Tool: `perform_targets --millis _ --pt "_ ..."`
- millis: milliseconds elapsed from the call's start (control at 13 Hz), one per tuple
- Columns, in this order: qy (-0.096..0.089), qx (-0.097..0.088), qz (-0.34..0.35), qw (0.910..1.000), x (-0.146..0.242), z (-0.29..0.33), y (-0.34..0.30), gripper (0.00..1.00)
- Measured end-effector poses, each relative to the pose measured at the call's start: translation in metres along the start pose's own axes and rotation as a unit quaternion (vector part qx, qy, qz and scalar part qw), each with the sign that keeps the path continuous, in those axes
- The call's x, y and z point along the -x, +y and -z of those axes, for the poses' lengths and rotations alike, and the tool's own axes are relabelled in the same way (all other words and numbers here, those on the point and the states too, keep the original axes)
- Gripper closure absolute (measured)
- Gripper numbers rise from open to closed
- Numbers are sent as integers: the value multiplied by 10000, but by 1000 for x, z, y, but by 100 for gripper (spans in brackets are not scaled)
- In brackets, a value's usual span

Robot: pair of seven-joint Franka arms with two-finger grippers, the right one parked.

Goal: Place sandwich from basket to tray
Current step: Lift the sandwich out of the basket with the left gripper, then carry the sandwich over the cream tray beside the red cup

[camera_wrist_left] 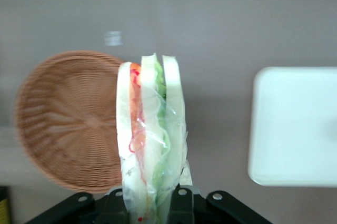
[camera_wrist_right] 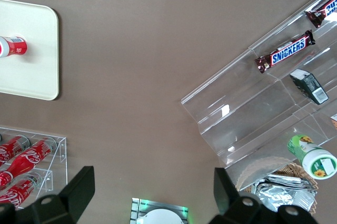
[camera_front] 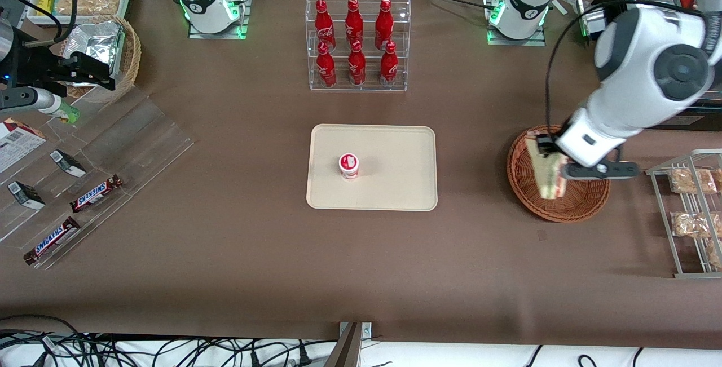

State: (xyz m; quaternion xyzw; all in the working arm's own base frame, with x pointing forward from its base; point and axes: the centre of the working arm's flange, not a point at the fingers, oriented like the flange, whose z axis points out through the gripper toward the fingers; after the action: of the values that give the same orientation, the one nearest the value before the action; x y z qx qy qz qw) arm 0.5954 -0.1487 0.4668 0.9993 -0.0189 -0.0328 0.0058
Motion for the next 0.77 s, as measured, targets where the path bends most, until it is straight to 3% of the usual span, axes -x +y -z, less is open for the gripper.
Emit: perform_targets --millis 308,615,769 --pt "-14 224 -662 9976 15 2 83 81" --pt "-50 224 -684 9974 34 -6 141 81" --pt "-14 89 -563 9984 38 -24 166 81"
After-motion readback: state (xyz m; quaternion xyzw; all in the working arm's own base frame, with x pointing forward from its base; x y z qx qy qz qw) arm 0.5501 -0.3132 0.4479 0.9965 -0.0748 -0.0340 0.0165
